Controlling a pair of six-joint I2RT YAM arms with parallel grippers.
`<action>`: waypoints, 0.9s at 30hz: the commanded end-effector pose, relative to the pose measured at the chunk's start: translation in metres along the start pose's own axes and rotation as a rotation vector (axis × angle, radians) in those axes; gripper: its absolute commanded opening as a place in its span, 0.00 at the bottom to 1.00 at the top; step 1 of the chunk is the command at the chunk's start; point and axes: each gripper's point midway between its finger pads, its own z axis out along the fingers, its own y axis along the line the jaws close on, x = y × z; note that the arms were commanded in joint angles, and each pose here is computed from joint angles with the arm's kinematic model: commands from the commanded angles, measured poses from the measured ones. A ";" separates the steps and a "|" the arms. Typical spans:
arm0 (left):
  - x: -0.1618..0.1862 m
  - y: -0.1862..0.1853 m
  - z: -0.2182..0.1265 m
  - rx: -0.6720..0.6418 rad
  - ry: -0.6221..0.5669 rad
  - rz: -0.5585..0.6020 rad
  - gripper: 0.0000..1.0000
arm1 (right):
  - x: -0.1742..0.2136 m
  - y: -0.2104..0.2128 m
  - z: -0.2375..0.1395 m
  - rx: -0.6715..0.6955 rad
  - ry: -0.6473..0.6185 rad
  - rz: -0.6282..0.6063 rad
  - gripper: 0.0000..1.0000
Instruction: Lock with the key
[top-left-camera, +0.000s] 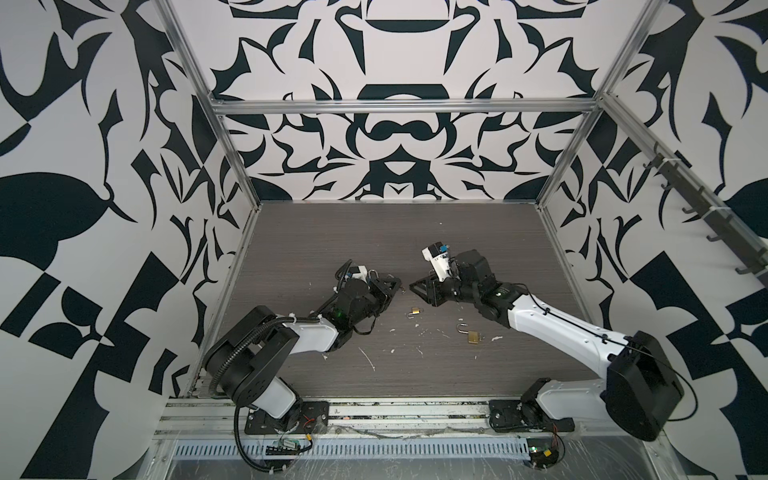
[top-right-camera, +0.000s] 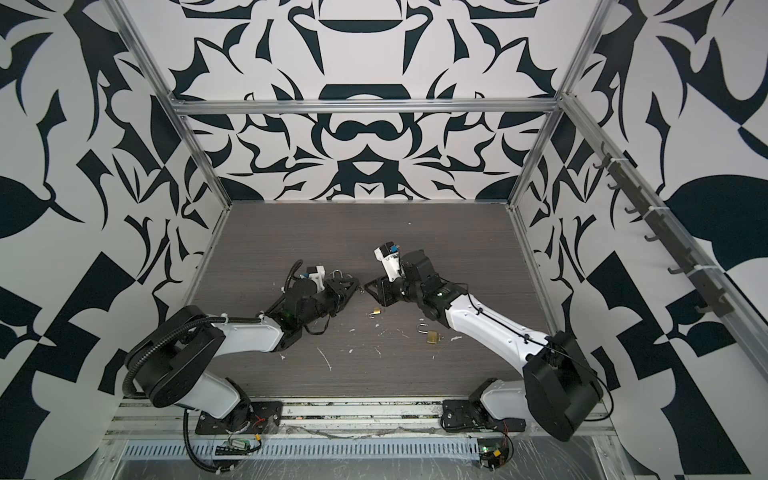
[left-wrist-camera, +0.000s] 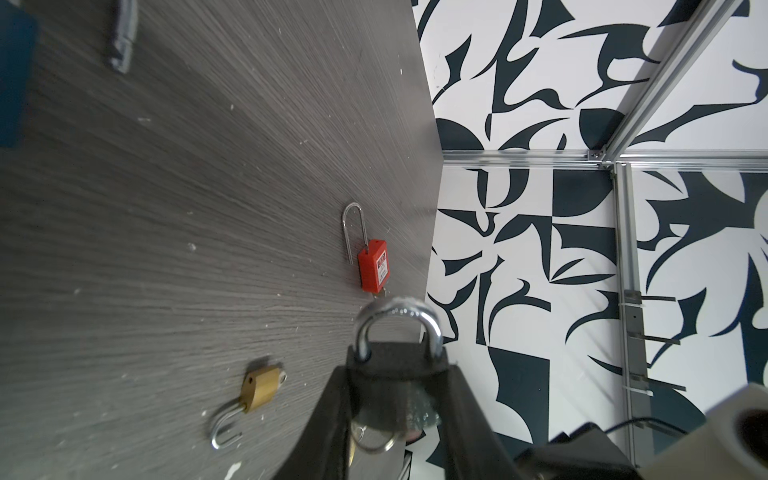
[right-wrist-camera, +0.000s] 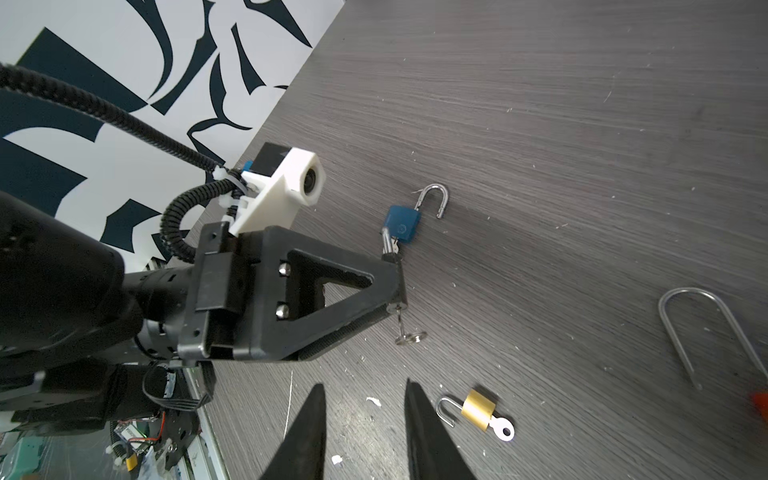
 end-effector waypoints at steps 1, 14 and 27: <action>0.000 -0.022 -0.001 0.053 0.018 0.003 0.00 | -0.022 0.013 0.002 -0.045 -0.053 -0.043 0.30; 0.003 -0.036 -0.001 0.074 0.054 0.047 0.00 | -0.011 0.009 0.025 -0.066 0.012 -0.023 0.31; 0.005 -0.038 -0.001 0.080 0.063 0.058 0.00 | -0.010 0.006 0.028 -0.042 0.013 -0.031 0.24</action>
